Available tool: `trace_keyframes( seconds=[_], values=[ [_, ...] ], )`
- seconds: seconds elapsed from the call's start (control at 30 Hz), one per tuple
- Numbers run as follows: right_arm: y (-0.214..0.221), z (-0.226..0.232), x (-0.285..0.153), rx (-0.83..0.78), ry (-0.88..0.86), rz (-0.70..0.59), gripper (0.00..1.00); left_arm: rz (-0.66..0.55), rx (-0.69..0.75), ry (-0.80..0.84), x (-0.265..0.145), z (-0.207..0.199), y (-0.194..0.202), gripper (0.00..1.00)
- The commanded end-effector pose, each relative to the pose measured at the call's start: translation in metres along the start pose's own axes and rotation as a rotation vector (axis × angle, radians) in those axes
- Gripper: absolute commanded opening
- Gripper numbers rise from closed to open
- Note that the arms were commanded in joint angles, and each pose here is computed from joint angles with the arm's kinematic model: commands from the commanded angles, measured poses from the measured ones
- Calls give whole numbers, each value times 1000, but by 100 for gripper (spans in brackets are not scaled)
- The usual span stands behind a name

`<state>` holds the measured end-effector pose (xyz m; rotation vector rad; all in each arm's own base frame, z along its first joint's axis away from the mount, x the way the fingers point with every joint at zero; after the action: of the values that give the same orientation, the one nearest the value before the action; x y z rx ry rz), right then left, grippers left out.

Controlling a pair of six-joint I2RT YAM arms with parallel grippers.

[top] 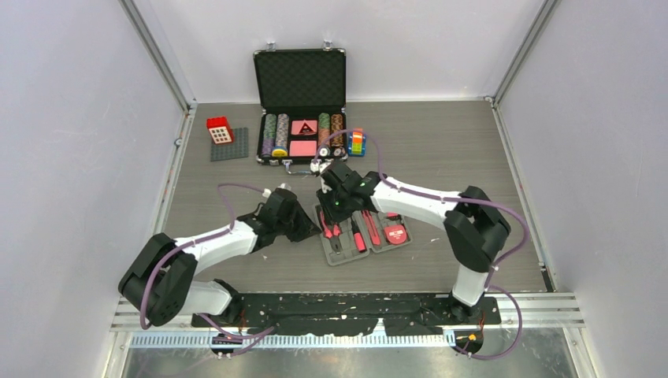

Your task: Pack the tool kit

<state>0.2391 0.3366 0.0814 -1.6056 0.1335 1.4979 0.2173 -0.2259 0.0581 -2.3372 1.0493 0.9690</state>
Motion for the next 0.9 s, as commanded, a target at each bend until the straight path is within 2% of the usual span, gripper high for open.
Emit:
trace_keyframes(
  seconds=[0.0,0.13,0.33,0.6,0.87],
  values=[
    [-42,-17,-50,6,84,-151,22,-81,60,57,-14,-31,-17,15],
    [-28,-35,-41,58,105,-104,22,-106,99,29,-15,-39,-25,22],
    [-20,-35,-25,80,80,-74,22,-102,149,-52,-5,-41,-33,22],
    [-10,-36,-1,97,71,-23,21,-87,195,-185,12,-24,-37,17],
    [22,-36,27,97,75,80,10,-40,205,-300,25,0,-32,7]
  ],
)
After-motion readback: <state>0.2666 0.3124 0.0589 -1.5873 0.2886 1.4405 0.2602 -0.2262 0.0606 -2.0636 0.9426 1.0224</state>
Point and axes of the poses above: each gripper's point midway between its finger pads, its own x axis out along the fingers, its own z axis along the line the jaws close on, y = z × x, the point moved 2 cm from there along -x, back along the fingers, and after that the axes turned 13 degrees about -x, right-handed, at the moved point
